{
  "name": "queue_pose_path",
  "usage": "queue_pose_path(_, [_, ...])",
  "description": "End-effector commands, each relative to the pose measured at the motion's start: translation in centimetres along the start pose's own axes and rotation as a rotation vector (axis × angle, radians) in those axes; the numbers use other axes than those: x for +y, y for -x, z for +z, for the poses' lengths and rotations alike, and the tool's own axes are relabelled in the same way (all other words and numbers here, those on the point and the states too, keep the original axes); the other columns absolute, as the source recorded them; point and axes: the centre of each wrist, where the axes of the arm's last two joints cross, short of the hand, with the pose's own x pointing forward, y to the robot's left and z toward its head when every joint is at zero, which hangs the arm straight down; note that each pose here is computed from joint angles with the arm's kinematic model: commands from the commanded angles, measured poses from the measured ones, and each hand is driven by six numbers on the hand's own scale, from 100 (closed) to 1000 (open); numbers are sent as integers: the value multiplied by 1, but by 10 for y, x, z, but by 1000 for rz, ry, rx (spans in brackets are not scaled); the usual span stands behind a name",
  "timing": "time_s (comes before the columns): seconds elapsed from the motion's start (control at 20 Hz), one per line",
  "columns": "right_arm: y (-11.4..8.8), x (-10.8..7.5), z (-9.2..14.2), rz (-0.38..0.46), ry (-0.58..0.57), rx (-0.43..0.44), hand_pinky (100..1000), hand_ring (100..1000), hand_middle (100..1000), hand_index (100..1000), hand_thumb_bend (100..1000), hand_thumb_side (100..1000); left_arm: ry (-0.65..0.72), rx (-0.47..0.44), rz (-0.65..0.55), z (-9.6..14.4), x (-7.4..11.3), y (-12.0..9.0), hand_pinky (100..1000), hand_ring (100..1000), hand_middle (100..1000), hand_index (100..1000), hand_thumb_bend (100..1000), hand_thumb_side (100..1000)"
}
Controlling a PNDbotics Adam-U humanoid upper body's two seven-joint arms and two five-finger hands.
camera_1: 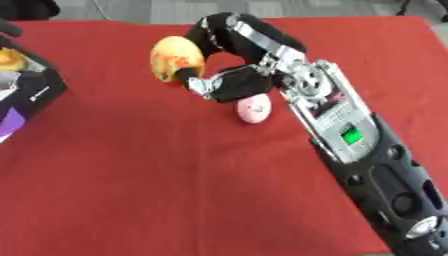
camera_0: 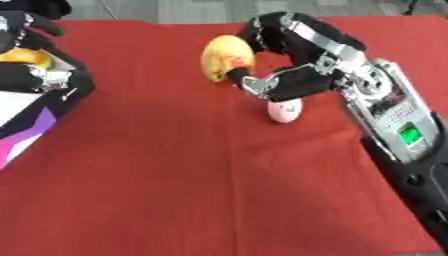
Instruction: Pick up the objects with one hand, pass them to the other hand, and then place them into the box on the other side of the table.
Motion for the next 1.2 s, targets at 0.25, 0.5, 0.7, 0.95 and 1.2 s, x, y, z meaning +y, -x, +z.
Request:
queue_pose_path(0.25, [-15, 12, -14, 76, -49, -90, 818, 583, 532, 629, 199, 100, 82, -46, -58, -5, -1, -15, 862, 765, 753, 775, 834, 389])
queue_pose_path(0.5, [-16, 19, -21, 118, -56, -122, 810, 583, 534, 631, 210, 100, 134, -78, -91, -7, -6, -28, 863, 771, 761, 782, 830, 391])
queue_pose_path(0.7, [-13, 24, -24, 155, -42, -130, 792, 570, 537, 632, 206, 100, 156, -83, -110, -7, -6, -36, 863, 772, 762, 782, 825, 391])
queue_pose_path(0.95, [-7, 33, -30, 184, -55, -140, 801, 583, 543, 635, 205, 100, 168, -96, -120, -8, -6, -44, 864, 774, 765, 784, 823, 394])
queue_pose_path(1.2, [-1, 42, -38, 203, -12, -167, 809, 591, 548, 638, 191, 100, 173, -99, -155, -10, -10, -57, 868, 786, 780, 793, 827, 393])
